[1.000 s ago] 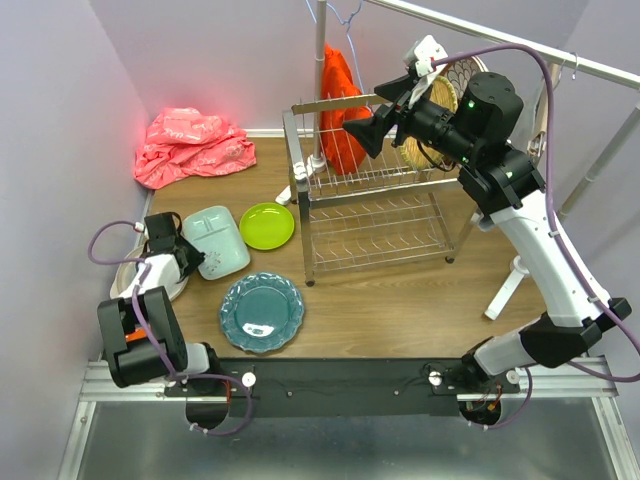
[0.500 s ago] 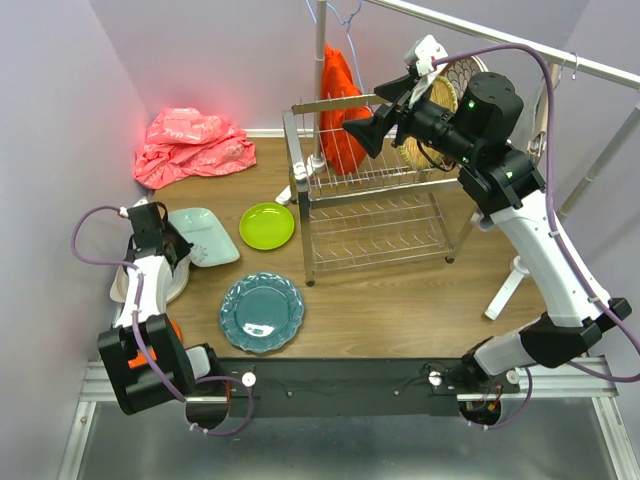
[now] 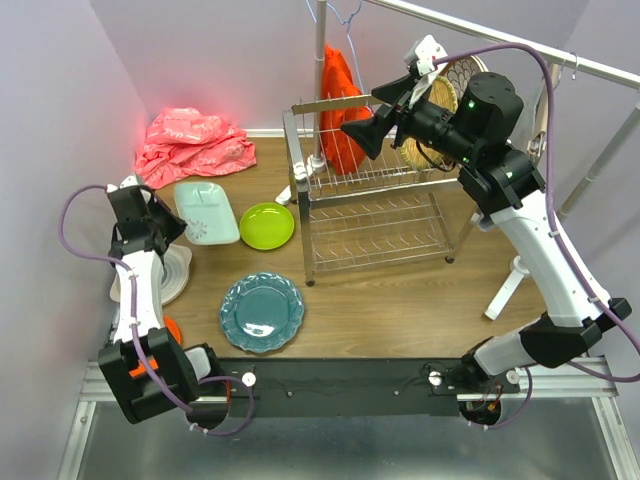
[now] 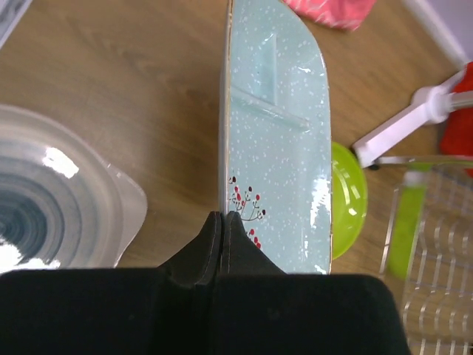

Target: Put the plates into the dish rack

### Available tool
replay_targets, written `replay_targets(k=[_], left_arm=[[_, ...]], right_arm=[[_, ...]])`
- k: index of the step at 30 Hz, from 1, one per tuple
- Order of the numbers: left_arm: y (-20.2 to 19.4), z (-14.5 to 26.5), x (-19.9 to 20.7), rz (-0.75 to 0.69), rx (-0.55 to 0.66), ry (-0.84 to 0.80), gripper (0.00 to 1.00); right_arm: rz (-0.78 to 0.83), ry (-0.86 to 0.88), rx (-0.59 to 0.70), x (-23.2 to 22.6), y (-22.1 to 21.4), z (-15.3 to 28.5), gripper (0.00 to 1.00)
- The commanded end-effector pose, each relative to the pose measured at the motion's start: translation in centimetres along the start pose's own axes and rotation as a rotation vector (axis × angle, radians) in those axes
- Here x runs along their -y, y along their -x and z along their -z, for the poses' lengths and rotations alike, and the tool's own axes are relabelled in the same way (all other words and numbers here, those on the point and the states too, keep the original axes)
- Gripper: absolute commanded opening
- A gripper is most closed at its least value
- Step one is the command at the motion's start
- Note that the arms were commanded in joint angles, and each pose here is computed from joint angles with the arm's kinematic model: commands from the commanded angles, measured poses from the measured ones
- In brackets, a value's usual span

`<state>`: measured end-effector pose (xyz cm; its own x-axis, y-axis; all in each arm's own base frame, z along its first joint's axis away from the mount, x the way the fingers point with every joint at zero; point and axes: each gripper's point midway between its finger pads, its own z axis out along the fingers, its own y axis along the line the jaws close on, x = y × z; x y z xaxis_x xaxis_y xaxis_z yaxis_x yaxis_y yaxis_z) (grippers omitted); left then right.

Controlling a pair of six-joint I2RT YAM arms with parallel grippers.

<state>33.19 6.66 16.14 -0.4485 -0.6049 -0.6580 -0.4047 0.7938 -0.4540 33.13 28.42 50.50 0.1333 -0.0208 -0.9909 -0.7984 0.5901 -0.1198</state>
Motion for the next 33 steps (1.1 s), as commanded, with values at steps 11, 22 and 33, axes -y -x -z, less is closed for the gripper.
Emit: replay_targets(k=[11,22,33], left_arm=[[11.7,8.7,12.6,0.068,0.309,-0.491,0.00],[14.8,14.6,17.3,0.090,0.362,-0.661,0.00],[15.1,17.1,19.1,0.130,0.350,-0.754,0.00]], right_arm=[[-0.121,0.114,0.025,-2.2,1.0,-0.2,1.00],[-0.365,0.286,-0.033,-4.9,-0.1,-2.6,0.98],[-0.499,0.364,-0.029,-5.2,1.2,-5.4,0.95]])
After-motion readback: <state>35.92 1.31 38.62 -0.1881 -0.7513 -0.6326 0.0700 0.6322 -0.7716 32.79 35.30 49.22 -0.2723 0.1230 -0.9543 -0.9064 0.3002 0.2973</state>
